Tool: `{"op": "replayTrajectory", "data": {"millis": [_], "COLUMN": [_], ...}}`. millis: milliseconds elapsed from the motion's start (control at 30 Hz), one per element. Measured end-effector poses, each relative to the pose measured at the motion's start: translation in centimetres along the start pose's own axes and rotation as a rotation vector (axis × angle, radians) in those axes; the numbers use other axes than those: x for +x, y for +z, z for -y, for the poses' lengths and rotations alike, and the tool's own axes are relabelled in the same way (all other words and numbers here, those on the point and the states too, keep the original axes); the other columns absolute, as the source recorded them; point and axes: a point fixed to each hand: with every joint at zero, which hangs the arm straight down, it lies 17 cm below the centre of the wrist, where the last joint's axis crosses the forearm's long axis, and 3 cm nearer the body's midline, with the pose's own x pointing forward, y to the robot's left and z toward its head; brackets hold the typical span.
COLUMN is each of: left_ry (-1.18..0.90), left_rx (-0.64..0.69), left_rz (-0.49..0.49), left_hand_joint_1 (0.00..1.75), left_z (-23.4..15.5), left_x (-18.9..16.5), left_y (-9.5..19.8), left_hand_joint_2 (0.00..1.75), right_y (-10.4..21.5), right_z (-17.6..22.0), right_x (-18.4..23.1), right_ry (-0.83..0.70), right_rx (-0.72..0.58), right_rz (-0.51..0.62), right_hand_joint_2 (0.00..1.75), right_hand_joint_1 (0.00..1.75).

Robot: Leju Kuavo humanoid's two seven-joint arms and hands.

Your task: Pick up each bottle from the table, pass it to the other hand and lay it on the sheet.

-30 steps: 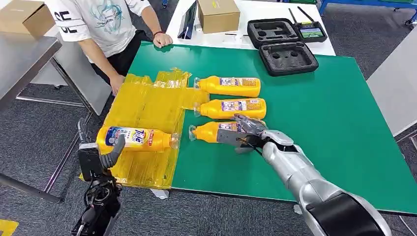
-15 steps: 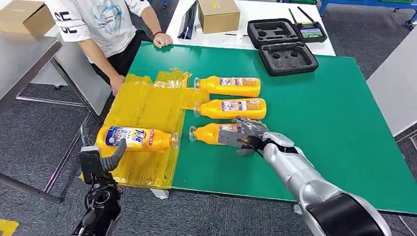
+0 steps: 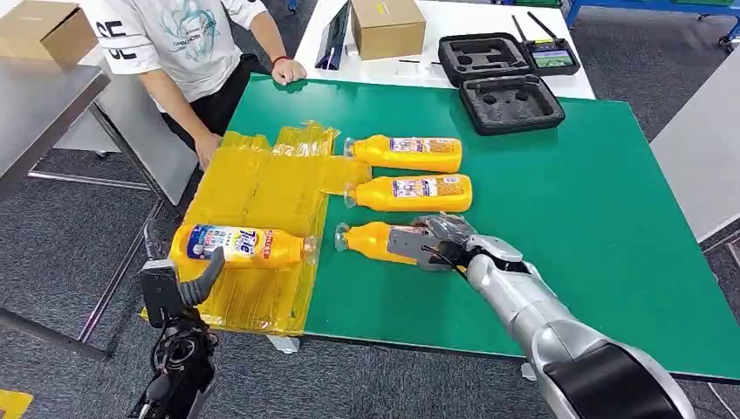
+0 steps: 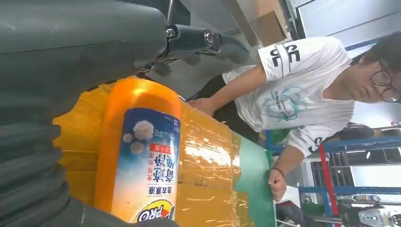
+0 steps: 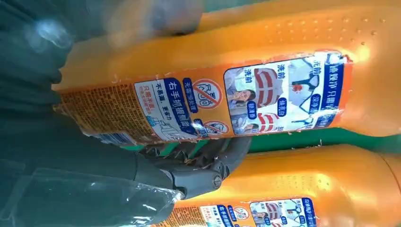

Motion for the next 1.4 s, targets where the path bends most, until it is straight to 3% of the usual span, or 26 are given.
{"op": "replayTrajectory", "data": {"millis": [133, 367, 400, 433, 600, 700, 767, 833, 967, 1200, 1400], "left_ry": [0.003, 0.005, 0.005, 0.005, 0.009, 0.014, 0.030, 0.071, 0.165, 0.268, 0.328], "left_rx": [-0.002, 0.001, 0.001, 0.001, 0.004, 0.004, -0.006, -0.011, -0.038, -0.112, -0.235], "left_rz": [-0.001, -0.003, -0.003, -0.003, -0.006, -0.010, -0.015, -0.022, -0.040, -0.002, 0.060], "left_hand_joint_1": [0.00, 0.00, 0.00, 0.00, 0.00, 0.00, 0.00, 0.00, 0.00, 0.00, 0.00], "left_z": [0.0, 0.0, 0.0, 0.0, -0.1, -0.1, -0.1, -0.1, 0.4, 2.2, 5.0], "left_x": [0.0, 0.0, 0.0, 0.0, -0.1, -0.2, -0.2, 0.1, 0.9, 4.2, 7.2], "left_y": [0.0, 0.0, 0.0, 0.0, 0.0, 0.1, 0.5, 0.9, 1.9, 2.6, 3.6], "left_hand_joint_2": [1.75, 1.75, 1.75, 1.75, 1.75, 1.75, 1.75, 1.75, 1.75, 1.75, 1.75], "right_y": [0.1, 0.1, 0.1, 0.1, 0.1, 0.2, 0.7, 1.9, 4.6, 7.8, 8.3], "right_z": [-0.2, -0.3, -0.3, -0.3, -0.3, 0.3, 1.8, 5.7, 13.0, 15.1, 13.1], "right_x": [-0.1, -0.3, -0.3, -0.3, 0.0, 1.7, 5.1, 8.2, 11.0, 13.4, 14.4], "right_ry": [0.004, 0.006, 0.006, 0.006, -0.005, -0.095, -0.292, -0.500, -0.746, -0.820, -0.857], "right_rx": [0.011, 0.015, 0.015, 0.015, 0.010, -0.041, -0.131, -0.271, -0.501, -0.614, -0.575], "right_rz": [-0.002, -0.005, -0.005, -0.005, 0.014, 0.104, 0.273, 0.447, 0.630, 0.746, 0.769], "right_hand_joint_2": [1.75, 1.75, 1.75, 1.75, 1.75, 1.75, 1.75, 1.75, 1.75, 1.75, 1.75], "right_hand_joint_1": [1.55, 1.52, 1.55, 1.75, 1.75, 1.75, 1.75, 1.75, 1.75, 1.75, 1.75]}}
